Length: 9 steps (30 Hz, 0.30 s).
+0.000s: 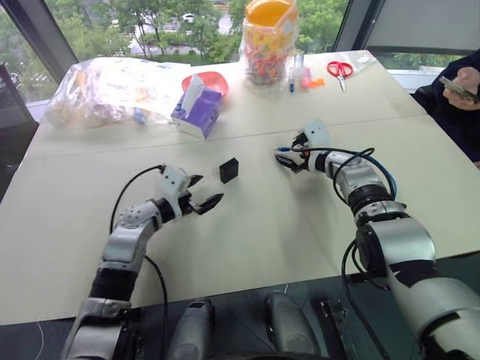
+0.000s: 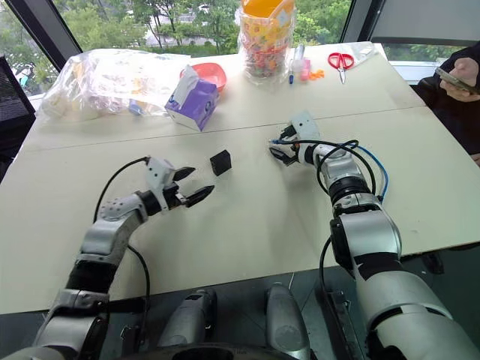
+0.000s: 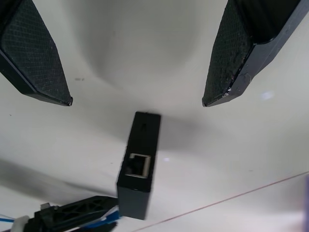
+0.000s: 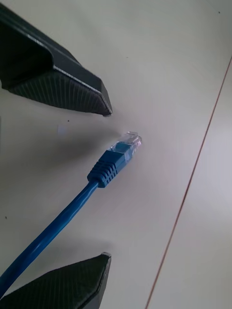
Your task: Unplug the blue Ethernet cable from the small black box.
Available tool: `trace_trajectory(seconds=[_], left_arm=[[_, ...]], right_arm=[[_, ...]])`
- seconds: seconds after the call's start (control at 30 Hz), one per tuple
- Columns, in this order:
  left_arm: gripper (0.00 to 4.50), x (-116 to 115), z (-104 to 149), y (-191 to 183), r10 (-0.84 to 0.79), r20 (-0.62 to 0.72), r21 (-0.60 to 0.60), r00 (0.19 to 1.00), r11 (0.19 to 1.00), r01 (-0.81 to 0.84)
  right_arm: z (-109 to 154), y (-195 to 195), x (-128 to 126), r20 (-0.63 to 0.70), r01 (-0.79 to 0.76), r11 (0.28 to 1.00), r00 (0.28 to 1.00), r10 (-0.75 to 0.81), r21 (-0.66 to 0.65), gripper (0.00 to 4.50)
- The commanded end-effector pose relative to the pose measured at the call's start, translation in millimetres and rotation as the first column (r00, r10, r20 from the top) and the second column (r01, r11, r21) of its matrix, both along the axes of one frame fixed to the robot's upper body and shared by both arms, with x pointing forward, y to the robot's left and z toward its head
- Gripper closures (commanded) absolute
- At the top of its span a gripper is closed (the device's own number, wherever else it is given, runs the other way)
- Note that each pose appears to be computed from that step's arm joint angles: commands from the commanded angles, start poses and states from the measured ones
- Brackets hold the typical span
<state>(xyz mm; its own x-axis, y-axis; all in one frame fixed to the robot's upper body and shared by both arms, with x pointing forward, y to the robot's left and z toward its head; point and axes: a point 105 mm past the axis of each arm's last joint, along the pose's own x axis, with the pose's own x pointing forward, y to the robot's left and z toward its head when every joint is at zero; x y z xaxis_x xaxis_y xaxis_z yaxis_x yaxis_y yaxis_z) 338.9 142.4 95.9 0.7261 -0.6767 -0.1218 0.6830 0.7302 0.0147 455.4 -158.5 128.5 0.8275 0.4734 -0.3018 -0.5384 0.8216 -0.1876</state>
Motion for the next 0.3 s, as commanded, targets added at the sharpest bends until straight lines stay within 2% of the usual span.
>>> trace_trajectory(seconds=[0.03,0.17,0.3], left_arm=[[0.00,-10,22,8,0.021,0.031,-0.032,0.999,0.999,-0.020],[0.00,-21,33,17,0.049,0.025,-0.052,0.998,0.998,-0.048],[0.00,-29,40,22,0.077,0.025,-0.059,0.997,0.995,-0.075]], right_arm=[[41,7,0,0.117,-0.090,0.995,0.990,0.083,0.051,0.05],[54,3,-9,0.157,-0.131,0.989,0.980,0.119,0.071,0.05],[68,4,-31,0.182,-0.191,0.971,0.970,0.164,0.146,0.05]])
